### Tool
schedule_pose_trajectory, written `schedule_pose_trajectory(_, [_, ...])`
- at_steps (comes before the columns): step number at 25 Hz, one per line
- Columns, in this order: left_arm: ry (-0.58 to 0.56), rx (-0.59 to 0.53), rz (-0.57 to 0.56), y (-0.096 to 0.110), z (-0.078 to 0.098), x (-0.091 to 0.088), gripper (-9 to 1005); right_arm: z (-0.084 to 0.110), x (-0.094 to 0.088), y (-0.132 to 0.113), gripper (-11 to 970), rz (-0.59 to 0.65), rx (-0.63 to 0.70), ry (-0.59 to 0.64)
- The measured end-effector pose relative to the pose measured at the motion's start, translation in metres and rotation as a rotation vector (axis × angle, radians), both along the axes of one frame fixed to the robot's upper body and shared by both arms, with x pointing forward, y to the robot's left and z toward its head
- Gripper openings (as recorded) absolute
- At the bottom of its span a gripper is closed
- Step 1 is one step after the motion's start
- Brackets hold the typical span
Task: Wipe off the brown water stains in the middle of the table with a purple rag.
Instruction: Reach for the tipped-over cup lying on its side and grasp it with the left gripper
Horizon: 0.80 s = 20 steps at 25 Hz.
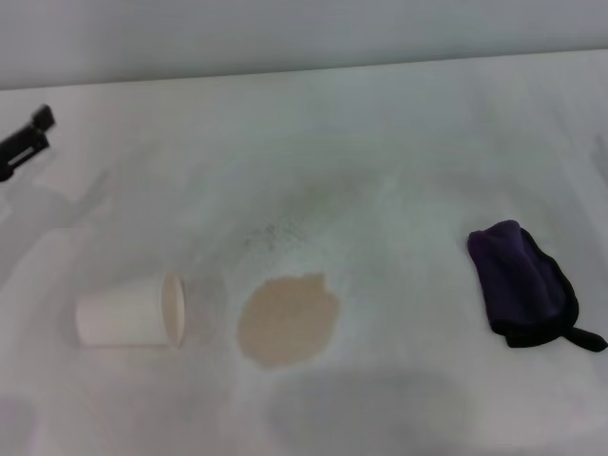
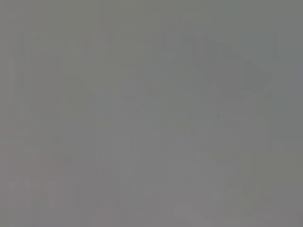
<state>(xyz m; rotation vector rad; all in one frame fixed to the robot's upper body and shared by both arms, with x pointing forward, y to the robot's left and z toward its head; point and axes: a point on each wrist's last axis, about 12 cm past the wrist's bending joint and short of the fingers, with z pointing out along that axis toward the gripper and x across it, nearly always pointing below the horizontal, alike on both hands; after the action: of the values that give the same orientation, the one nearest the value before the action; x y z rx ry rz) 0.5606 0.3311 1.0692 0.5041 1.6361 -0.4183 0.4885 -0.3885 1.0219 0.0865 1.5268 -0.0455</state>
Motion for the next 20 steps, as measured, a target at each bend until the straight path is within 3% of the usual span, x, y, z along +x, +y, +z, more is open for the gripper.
schedule_pose_trajectory(13, [0.240, 0.394, -0.425, 0.013, 0.078, 0.014, 862, 0.002, 0.006, 0.004, 858, 0.013, 0.001, -0.011])
schedule_pose_trajectory(20, [0.425, 0.555, -0.637, -0.002, 0.093, 0.020, 862, 0.003, 0.006, 0.004, 857, 0.016, 0.008, -0.016])
